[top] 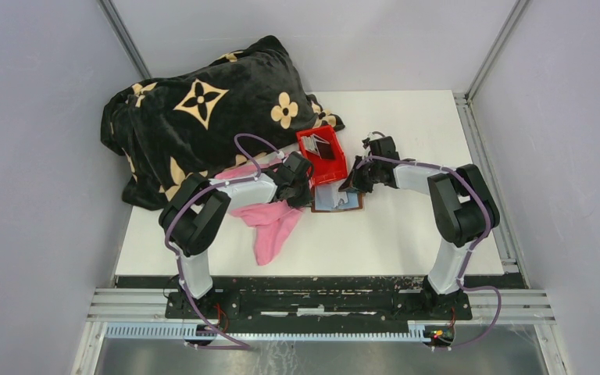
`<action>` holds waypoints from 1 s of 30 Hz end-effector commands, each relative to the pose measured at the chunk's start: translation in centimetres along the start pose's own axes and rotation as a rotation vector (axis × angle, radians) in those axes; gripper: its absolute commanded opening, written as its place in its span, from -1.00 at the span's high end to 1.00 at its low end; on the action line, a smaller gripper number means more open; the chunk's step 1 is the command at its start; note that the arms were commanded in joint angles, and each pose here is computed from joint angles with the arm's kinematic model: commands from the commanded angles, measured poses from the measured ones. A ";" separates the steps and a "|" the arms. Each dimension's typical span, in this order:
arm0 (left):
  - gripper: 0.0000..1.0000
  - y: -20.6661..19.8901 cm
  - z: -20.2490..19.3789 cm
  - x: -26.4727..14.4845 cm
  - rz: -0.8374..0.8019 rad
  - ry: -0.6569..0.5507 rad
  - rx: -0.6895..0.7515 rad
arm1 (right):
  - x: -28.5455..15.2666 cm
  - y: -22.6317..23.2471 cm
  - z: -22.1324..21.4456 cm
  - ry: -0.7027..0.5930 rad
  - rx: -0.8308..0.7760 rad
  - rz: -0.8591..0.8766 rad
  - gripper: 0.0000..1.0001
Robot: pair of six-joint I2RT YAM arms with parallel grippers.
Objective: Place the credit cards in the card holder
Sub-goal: Insert the credit card into the card holder.
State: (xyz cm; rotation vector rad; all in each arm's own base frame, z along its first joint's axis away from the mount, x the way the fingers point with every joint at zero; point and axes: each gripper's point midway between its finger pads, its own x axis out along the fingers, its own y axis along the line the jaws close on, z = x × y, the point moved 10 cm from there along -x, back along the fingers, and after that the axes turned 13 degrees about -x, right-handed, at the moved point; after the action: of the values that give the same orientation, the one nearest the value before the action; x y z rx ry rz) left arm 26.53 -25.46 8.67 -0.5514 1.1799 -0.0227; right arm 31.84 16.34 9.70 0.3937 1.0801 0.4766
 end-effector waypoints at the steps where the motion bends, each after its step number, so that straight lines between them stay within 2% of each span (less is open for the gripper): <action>1: 0.94 10.7 -4.1 3.0 0.515 0.163 0.145 | 1.2 -1.6 -1.8 0.027 0.054 -0.083 0.98; 18: 0.94 11.1 -4.4 2.4 0.516 0.157 0.154 | 0.8 -1.7 -3.6 0.033 0.121 -0.068 0.98; 30: 0.94 11.0 -4.4 2.1 0.510 0.148 0.161 | 1.6 -2.5 -5.3 0.092 0.094 -0.121 0.98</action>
State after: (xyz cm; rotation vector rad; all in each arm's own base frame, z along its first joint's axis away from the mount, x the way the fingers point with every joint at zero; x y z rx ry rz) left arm 26.39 -25.30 8.58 -0.5406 1.1672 -0.0482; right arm 30.90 16.36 8.86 0.5162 1.0484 0.4585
